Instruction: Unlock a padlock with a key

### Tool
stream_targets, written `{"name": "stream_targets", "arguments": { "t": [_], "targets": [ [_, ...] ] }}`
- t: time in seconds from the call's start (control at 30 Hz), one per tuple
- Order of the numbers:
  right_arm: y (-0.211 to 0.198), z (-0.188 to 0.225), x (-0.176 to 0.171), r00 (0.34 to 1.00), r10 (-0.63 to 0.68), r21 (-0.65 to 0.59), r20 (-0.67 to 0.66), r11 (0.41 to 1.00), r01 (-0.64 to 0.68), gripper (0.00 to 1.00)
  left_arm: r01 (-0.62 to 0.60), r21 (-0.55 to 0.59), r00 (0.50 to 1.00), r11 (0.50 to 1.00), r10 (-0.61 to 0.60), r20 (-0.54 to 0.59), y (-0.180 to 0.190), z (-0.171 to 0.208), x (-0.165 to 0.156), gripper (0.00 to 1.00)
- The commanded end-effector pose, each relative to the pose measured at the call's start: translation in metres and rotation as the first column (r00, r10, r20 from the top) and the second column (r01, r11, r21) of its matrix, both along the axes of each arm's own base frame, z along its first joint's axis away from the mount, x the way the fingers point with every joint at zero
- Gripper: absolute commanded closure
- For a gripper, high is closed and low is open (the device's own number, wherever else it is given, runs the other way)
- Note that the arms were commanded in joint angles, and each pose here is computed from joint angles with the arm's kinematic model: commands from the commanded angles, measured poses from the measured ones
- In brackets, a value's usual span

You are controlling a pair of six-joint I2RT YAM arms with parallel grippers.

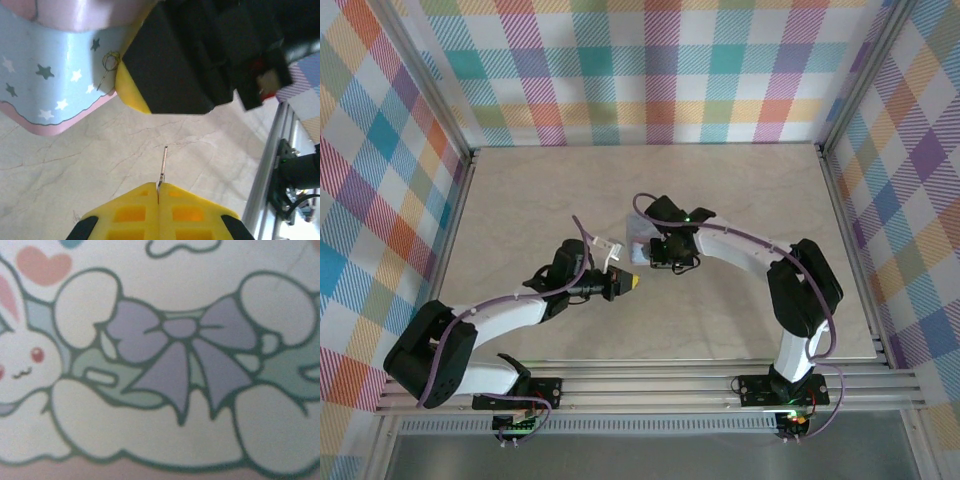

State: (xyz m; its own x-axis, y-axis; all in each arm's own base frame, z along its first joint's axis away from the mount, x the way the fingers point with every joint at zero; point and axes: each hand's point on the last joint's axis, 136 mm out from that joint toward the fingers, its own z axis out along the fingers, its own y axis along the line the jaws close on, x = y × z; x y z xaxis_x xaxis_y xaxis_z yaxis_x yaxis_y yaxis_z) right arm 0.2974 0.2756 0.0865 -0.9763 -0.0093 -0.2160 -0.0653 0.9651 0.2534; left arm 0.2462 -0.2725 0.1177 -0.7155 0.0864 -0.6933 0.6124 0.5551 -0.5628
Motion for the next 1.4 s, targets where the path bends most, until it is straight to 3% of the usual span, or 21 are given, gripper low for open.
{"name": "stream_targets", "arguments": {
  "t": [0.0, 0.43, 0.8, 1.37],
  "targets": [
    [0.0, 0.039, 0.0, 0.998, -0.049, 0.098, -0.031, 0.994, 0.052, 1.0, -0.025, 0.001, 0.991, 1.0, 0.025, 0.134, -0.004, 0.007, 0.012, 1.0],
    [0.008, 0.069, -0.004, 0.984, -0.114, 0.296, -0.137, 0.943, 0.151, 1.0, -0.072, -0.107, 0.97, 0.992, 0.094, 0.225, -0.018, 0.017, 0.035, 1.0],
    [0.006, 0.073, -0.003, 0.975, -0.135, 0.336, -0.178, 0.923, 0.189, 1.0, -0.018, -0.189, 0.971, 0.982, 0.062, 0.23, -0.037, 0.026, 0.04, 1.0],
    [0.004, 0.069, 0.001, 0.973, -0.144, 0.373, -0.183, 0.905, 0.204, 1.0, 0.03, -0.202, 0.976, 0.979, 0.015, 0.219, -0.053, 0.026, 0.042, 1.0]
  ]
}}
